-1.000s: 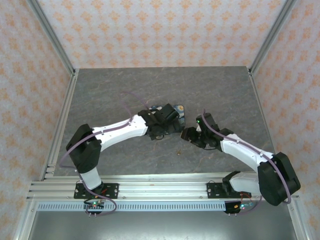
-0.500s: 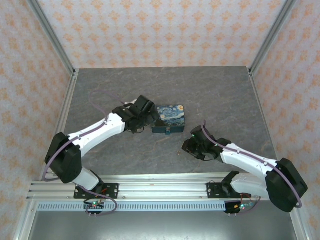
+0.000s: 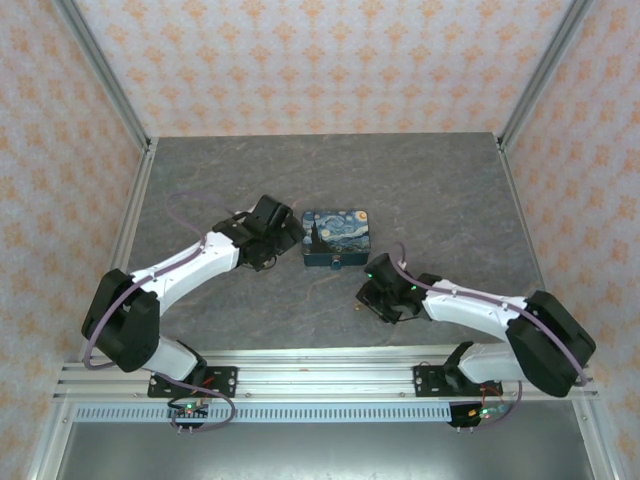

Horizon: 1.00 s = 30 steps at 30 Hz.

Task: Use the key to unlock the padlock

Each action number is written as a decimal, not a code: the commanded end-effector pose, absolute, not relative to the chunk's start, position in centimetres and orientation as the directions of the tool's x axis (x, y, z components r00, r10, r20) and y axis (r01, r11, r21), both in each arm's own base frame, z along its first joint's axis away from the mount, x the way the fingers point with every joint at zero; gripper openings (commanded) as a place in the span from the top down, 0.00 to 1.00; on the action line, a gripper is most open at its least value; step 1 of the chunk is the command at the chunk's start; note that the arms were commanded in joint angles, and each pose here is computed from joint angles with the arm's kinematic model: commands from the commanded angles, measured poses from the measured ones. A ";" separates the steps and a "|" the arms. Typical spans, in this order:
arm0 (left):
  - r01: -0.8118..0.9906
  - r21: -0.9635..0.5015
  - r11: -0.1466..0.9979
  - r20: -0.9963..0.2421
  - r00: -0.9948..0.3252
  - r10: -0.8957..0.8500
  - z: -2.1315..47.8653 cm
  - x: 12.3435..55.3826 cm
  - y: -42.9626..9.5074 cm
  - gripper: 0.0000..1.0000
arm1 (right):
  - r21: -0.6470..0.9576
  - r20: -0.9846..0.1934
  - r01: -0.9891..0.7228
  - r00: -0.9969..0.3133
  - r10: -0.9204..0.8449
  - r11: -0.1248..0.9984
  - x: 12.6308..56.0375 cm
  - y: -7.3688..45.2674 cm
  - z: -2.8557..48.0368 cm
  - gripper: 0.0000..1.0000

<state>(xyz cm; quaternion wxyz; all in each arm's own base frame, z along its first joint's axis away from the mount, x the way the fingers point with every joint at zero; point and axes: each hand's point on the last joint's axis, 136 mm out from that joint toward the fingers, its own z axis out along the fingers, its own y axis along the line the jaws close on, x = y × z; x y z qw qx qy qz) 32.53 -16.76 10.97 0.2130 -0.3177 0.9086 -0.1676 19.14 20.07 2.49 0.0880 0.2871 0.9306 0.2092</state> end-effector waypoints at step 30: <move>-0.509 -0.559 0.654 -0.171 -0.701 -0.692 10.3 34.5 -16.0 0.00 | 0.127 0.043 0.449 -0.893 0.447 0.885 18.0 23.6 -0.2 0.63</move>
